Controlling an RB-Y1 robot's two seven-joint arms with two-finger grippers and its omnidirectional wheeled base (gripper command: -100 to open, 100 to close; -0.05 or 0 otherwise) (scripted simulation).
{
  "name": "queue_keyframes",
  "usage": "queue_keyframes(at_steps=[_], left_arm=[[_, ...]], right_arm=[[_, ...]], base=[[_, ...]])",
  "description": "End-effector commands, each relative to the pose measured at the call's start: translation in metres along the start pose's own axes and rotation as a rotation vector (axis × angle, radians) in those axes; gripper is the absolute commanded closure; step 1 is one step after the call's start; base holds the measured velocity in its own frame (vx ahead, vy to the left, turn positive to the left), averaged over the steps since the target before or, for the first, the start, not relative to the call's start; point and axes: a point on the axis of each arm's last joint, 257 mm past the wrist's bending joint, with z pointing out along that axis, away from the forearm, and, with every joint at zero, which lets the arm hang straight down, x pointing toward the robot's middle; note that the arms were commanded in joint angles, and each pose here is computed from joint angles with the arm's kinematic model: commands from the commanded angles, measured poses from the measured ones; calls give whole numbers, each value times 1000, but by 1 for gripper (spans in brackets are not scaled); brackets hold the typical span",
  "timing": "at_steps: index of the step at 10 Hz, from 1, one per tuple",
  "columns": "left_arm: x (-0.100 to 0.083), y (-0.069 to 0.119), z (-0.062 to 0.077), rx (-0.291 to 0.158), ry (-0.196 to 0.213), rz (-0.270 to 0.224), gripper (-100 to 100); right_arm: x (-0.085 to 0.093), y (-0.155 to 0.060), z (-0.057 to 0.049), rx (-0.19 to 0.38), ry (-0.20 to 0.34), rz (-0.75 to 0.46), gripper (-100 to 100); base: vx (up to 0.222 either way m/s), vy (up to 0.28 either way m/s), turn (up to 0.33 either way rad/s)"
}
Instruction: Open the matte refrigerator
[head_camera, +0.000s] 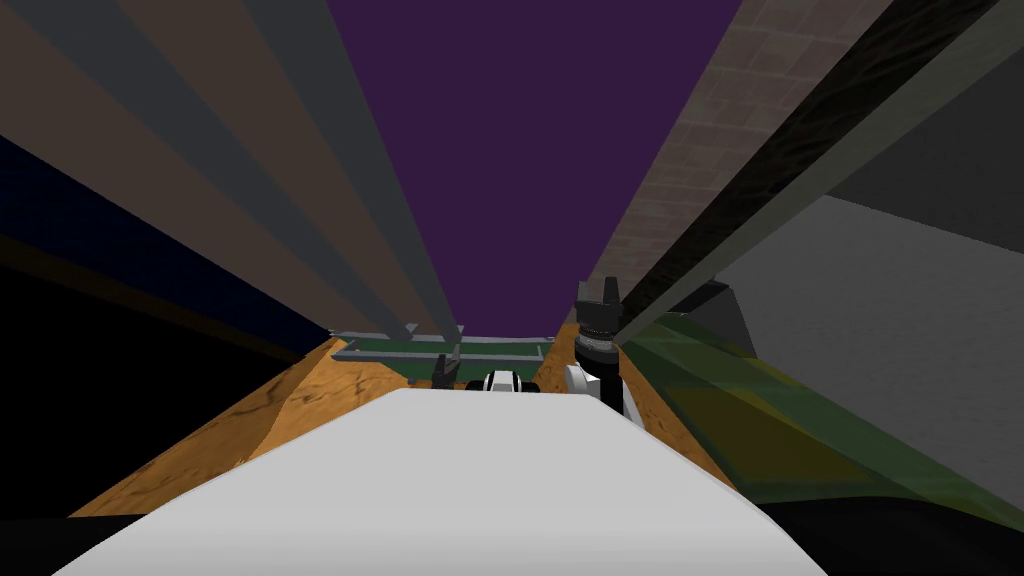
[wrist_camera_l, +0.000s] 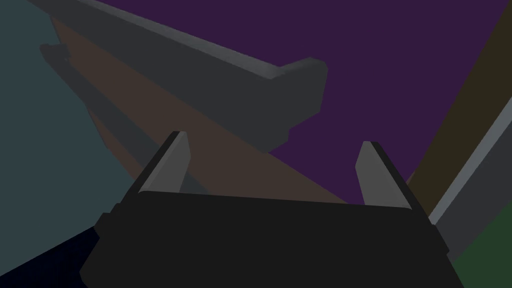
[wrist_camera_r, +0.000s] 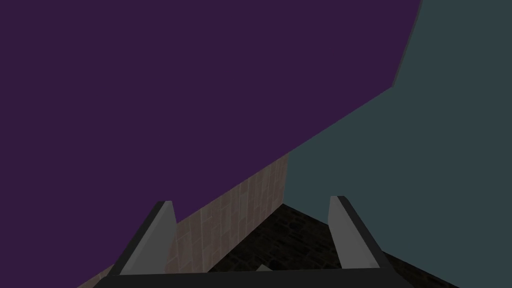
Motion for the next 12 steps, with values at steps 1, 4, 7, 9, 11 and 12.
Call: queue_keyframes(at_steps=[1,4,7,9,11,12], left_arm=[[1,6,13,3,1,-2,-100],[3,14,34,3,4,-5,-100],[5,19,47,3,6,-7,-100],[6,24,61,3,8,-9,-100],[5,19,47,3,6,-7,100],[4,17,40,3,5,-6,100]], right_arm=[[0,0,0,0,0,0,0],[0,0,0,0,0,0,0],[0,0,0,0,0,0,0],[0,0,0,0,0,0,0],[0,0,0,0,0,0,0],[0,0,0,0,0,0,0]], base=[[-33,2,22],[-51,3,16],[-35,5,9],[-36,6,15],[4,-1,-10],[45,-5,-8]])
